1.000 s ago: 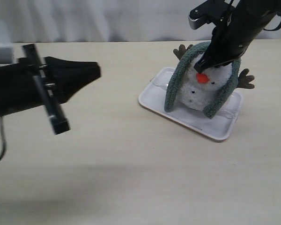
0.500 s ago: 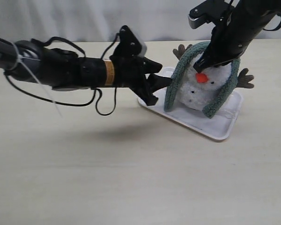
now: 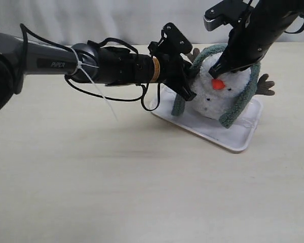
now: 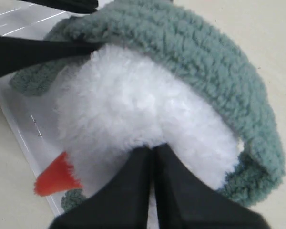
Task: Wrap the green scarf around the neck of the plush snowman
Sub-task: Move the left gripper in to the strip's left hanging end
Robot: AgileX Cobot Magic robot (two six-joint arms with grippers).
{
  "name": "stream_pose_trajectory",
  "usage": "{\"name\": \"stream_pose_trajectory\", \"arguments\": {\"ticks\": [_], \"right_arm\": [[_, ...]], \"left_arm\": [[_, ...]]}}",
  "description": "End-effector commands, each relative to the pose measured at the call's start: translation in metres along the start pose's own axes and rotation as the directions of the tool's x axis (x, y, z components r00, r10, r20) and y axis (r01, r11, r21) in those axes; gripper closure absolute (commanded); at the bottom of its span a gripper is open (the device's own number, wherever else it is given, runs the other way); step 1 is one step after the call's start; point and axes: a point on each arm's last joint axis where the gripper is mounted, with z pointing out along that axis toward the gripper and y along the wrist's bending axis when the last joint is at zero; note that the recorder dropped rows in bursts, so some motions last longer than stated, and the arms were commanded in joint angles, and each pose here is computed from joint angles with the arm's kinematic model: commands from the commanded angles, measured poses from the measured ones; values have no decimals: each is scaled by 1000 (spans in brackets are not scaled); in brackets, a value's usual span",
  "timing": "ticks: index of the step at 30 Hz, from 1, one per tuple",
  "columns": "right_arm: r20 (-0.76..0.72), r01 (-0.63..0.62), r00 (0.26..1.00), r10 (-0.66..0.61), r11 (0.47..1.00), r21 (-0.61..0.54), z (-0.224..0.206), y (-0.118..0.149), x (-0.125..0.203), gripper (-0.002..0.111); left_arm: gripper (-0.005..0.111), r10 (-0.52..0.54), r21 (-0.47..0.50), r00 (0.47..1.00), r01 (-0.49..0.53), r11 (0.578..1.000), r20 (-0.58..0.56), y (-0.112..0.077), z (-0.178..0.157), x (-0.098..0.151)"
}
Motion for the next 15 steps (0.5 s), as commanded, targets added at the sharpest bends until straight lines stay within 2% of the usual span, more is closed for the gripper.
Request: {"name": "stream_pose_trajectory", "arguments": {"ticks": [1, 6, 9, 10, 11, 12, 13, 14, 15], "right_arm": [[-56, -16, 998, 14, 999, -33, 11, 5, 7, 104], [-56, -16, 998, 14, 999, -33, 11, 5, 7, 104], [-56, -16, 998, 14, 999, -33, 11, 5, 7, 104], [-56, -16, 998, 14, 999, -33, 11, 5, 7, 104], [-56, -16, 998, 14, 999, -33, 11, 5, 7, 104], [-56, -16, 998, 14, 999, -33, 11, 5, 7, 104], [-56, -16, 998, 14, 999, -33, 11, 5, 7, 104], [-56, -16, 998, 14, 999, -33, 11, 5, 7, 104], [-56, -16, 998, 14, 999, -33, 11, 5, 7, 104]], "left_arm": [[105, 1, -15, 1000, -1, 1000, 10, -2, 6, -9], [107, -18, -25, 998, 20, 999, 63, 0, 7, -28], [107, -15, -68, 1000, 16, 998, 5, -2, 8, -27], [107, 29, -118, 996, -40, 992, -87, -6, 10, -20], [107, 54, -135, 991, -71, 988, -126, -8, 10, -18], [107, 134, -152, 969, -168, 974, -208, -16, 10, -11], [107, 173, -143, 957, -210, 967, -233, -21, 11, -9], [107, 260, -120, 923, -303, 945, -284, -30, 11, -4], [107, 292, -111, 907, -338, 935, -302, -34, 11, -3]]}}
